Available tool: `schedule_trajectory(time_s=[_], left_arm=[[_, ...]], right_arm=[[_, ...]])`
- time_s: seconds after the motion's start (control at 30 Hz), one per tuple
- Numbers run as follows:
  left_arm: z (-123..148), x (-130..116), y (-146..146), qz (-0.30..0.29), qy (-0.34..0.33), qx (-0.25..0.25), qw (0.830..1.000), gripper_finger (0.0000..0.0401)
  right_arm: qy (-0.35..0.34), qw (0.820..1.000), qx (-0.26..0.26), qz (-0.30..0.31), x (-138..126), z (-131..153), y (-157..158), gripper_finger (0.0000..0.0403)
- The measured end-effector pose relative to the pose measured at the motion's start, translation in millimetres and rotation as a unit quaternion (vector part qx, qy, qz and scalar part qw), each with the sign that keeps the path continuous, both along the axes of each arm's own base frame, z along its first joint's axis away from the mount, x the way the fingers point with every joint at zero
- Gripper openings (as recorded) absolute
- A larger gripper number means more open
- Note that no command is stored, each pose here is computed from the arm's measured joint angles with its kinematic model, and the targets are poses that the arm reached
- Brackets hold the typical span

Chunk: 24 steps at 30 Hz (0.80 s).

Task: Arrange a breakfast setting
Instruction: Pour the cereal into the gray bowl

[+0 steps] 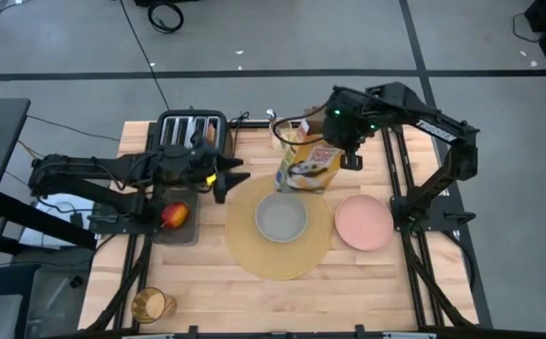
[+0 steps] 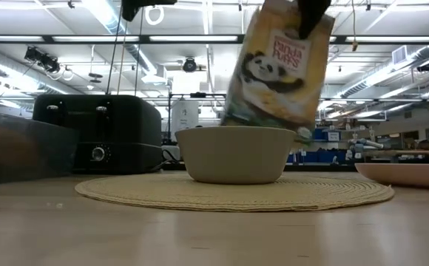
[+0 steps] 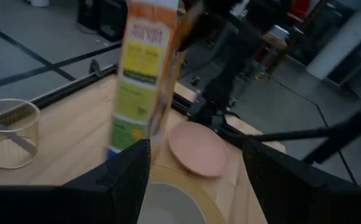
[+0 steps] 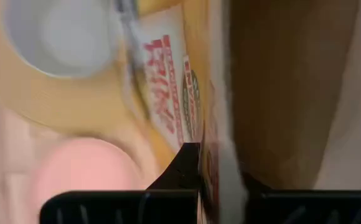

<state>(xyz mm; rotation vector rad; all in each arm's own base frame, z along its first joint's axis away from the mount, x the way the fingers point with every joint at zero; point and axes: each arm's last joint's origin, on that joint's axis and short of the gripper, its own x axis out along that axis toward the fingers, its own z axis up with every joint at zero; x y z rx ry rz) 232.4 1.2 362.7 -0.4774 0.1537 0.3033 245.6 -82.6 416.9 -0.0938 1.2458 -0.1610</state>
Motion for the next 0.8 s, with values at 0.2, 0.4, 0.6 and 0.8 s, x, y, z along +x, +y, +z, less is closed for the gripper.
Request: schedule_trajectory(time_s=[0.2, 0.4, 0.6, 0.8], left_arm=[[-8, 10, 15, 0.034, 0.011, -0.01, 0.999, 0.0261], [-16, 22, 24, 0.051, 0.02, -0.01, 0.998, 0.0261], [-18, 25, 25, 0.053, 0.021, -0.01, 0.998, 0.0261], [-19, 25, 25, 0.053, 0.026, -0.01, 0.998, 0.0261]], right_arm=[[0.029, 0.998, -0.052, 0.01, 6, -17, -11, 0.0], [0.072, 0.991, -0.116, 0.011, 9, -33, -18, 0.0], [0.079, 0.986, -0.148, 0.009, 18, -53, -23, 0.0], [0.068, 0.987, -0.149, 0.002, 22, -62, -23, 0.0005]])
